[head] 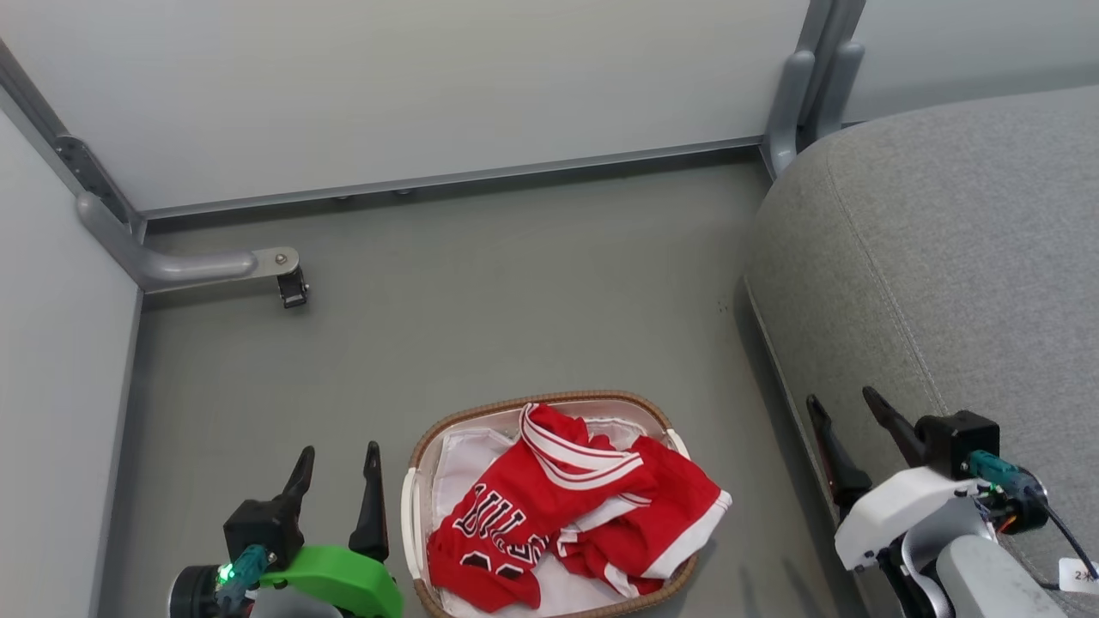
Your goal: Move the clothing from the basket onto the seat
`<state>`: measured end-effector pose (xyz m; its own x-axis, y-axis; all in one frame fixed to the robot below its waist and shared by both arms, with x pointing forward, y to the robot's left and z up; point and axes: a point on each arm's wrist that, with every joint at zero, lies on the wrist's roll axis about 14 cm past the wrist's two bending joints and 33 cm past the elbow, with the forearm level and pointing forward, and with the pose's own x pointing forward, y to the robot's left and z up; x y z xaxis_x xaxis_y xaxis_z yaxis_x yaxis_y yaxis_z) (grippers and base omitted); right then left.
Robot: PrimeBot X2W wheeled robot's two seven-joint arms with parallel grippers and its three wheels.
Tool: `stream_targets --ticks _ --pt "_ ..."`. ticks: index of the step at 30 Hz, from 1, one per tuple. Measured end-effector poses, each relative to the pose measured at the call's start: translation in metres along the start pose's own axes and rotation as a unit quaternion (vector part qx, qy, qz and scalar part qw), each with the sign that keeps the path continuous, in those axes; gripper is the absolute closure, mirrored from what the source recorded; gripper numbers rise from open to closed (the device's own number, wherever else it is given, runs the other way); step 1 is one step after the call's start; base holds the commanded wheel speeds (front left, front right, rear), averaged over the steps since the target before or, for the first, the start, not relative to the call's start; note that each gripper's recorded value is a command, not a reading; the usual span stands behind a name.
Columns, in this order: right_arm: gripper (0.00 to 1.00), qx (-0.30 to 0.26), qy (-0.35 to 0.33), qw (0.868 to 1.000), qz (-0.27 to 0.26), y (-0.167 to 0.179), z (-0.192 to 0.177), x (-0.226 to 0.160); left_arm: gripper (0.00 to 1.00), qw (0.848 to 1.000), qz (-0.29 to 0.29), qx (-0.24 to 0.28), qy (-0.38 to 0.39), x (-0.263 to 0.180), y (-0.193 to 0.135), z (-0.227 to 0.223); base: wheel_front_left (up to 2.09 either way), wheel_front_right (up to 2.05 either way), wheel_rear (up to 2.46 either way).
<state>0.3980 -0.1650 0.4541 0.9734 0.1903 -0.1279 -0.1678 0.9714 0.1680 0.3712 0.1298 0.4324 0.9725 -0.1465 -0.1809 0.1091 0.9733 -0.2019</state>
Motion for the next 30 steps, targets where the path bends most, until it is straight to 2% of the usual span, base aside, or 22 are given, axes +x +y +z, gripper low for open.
stream_targets --ticks 8,16,23,30 --pt "0.00 -0.033 -0.041 0.999 0.013 -0.004 0.029 0.030 0.00 0.996 -0.079 0.042 0.030 0.036 -0.040 -0.019 0.00 0.00 0.00" --pt "0.00 -0.063 -0.082 0.994 0.028 -0.010 0.052 0.069 0.00 0.976 -0.174 0.082 0.102 0.085 -0.081 -0.070 0.00 0.00 0.00" --pt "0.00 -0.081 -0.087 0.992 0.033 -0.018 0.043 0.098 0.00 0.938 -0.267 0.123 0.183 0.109 -0.116 -0.136 0.00 0.00 0.00" --pt "0.00 -0.094 -0.059 0.993 0.036 -0.029 0.009 0.120 0.00 0.889 -0.321 0.170 0.278 0.110 -0.119 -0.216 0.00 0.00 0.00"
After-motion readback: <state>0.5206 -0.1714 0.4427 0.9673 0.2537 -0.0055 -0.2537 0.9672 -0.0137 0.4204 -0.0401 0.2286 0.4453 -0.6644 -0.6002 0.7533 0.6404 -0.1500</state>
